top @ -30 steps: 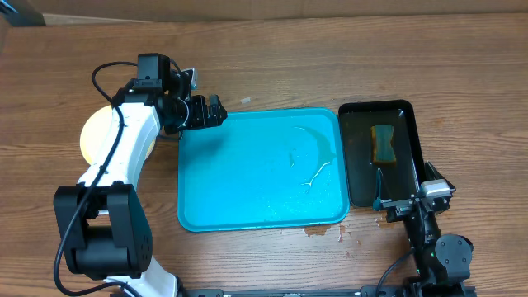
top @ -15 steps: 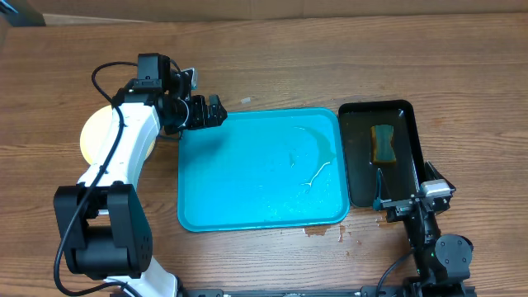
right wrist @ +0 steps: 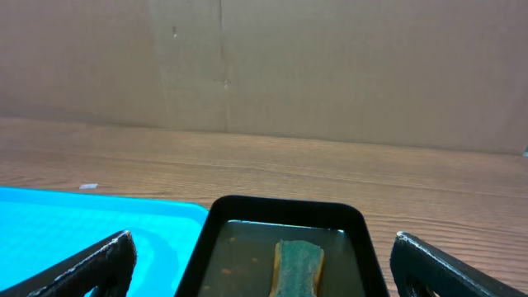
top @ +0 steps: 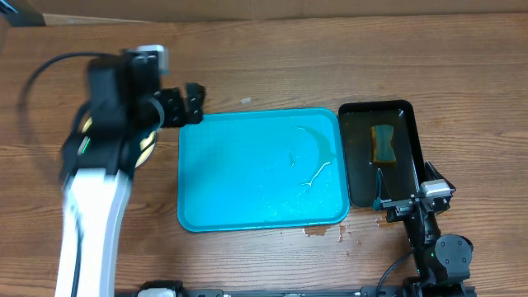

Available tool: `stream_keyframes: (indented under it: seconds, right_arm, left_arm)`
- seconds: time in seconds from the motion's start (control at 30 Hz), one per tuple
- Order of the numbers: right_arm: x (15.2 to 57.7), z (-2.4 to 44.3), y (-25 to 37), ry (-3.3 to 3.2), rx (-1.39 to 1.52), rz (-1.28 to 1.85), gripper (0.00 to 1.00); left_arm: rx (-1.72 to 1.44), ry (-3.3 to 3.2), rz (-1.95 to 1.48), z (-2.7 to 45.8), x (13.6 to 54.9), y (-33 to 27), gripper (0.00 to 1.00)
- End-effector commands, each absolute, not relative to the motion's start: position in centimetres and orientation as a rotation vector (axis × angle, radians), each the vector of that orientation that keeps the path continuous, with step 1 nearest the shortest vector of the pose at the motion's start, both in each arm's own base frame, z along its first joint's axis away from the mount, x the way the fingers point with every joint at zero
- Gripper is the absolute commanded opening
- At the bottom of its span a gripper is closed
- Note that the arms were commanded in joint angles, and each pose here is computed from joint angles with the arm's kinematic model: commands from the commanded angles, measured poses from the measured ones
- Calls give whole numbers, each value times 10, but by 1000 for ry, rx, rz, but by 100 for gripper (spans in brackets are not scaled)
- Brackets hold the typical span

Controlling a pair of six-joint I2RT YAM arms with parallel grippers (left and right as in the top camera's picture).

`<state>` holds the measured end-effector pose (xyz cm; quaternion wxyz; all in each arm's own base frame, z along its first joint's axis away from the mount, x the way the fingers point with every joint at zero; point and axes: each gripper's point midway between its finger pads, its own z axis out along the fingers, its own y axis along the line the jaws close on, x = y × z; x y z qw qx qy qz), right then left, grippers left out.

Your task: Clean dirty plates on tray and stack at the side

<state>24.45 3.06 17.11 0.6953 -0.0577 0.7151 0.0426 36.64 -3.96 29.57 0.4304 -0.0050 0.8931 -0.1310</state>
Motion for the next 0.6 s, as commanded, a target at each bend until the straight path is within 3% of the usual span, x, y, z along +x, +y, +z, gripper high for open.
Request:
stream_keyframes:
  seconds: [0.0,0.23,0.4,0.57]
  right_arm:
    - [245,170,29,1588,-129,85,100]
    - [245,170,29,1588,-129,85,100]
    - [245,170,29,1588,-129,85,100]
    - [245,170,29,1588,-129,85,100]
  left_arm:
    - [-27,2068,-185,352,325,-23,100]
    - [-44,1951,-145,375,247,-15,100]
    - [-58,1917,-122,340,216,-10,100]
    - [-68,1811,-132,304,213,-10,100]
